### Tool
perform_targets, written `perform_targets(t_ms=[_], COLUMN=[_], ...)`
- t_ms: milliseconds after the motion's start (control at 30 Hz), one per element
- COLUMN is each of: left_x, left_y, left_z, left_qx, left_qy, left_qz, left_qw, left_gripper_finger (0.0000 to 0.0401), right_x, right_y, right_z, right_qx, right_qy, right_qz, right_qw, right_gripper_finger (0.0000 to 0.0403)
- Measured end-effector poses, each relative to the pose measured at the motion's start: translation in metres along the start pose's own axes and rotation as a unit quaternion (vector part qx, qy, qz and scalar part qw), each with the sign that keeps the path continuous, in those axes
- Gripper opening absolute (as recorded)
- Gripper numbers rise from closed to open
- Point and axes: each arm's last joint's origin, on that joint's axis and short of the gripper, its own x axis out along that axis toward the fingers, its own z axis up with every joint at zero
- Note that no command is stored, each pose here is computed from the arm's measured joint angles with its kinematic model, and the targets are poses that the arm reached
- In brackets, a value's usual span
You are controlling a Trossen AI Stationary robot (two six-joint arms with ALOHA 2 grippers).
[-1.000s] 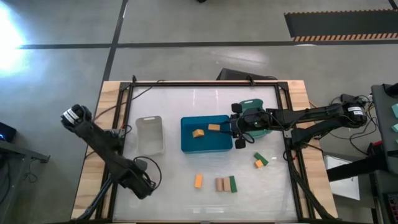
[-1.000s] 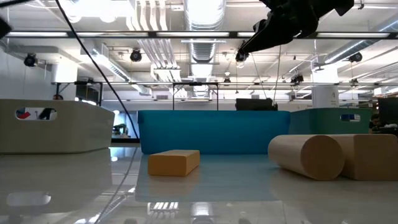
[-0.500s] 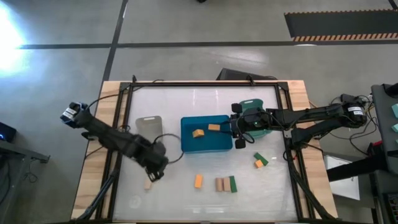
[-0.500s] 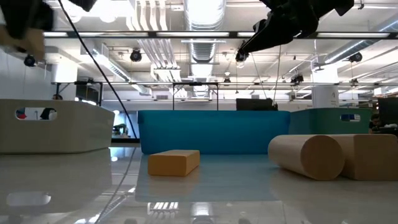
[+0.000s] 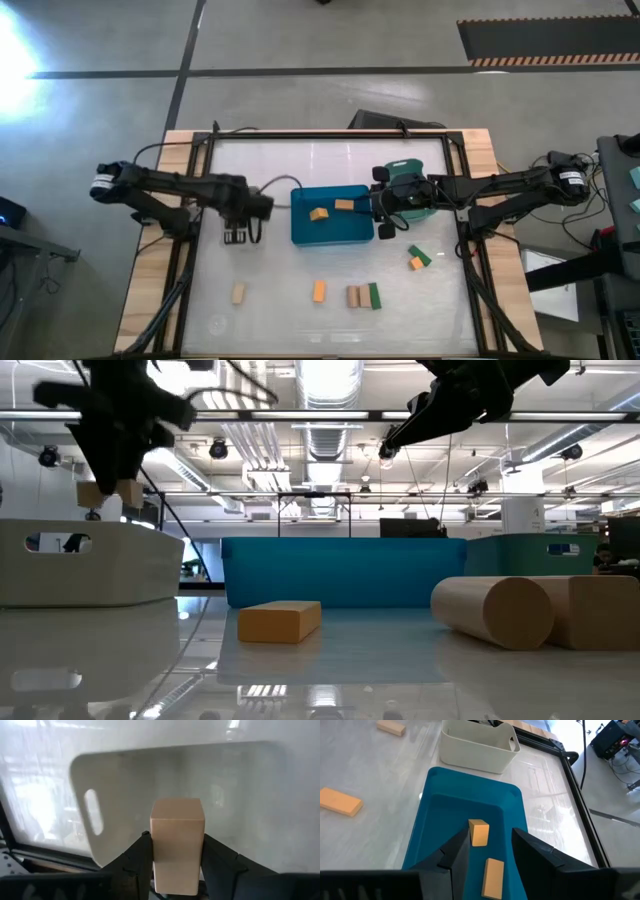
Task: Sort & place blocks by color
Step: Put the brown block into the gray bin
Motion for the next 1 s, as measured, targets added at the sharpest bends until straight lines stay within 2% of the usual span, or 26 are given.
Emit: perform_targets(t_ms=[233, 533, 733, 1000], left_x=[0.038, 0.083, 0.090, 0.093], left_y=[0.028, 0.039, 0.039, 0.040], left_z=[-0.008, -0.015, -0.011, -0.009], left_qx=[0.003, -0.005, -0.009, -0.008], left_qy=[-0.014, -0.005, -0.006, -0.001], left_qz=[-0.002, -0.004, 0.005, 0.032], left_qw=[1.000, 1.000, 1.000, 0.999], left_gripper_finger=[0.0116, 0.0116, 0.0118, 0.0155], right_x=[0.000, 0.000, 0.000, 0.000], right_y=[0.000, 0.000, 0.000, 0.000], right_z=[0.000, 0.000, 0.000, 0.000], right_qx=[0.000, 0.000, 0.000, 0.000], right_qy=[0.000, 0.000, -0.001, 0.000], right_qz=[0.000, 0.000, 0.000, 0.000], right_qw=[1.000, 1.000, 1.000, 1.000], right_gripper_finger=[0.0139, 0.0139, 0.0139, 0.0139])
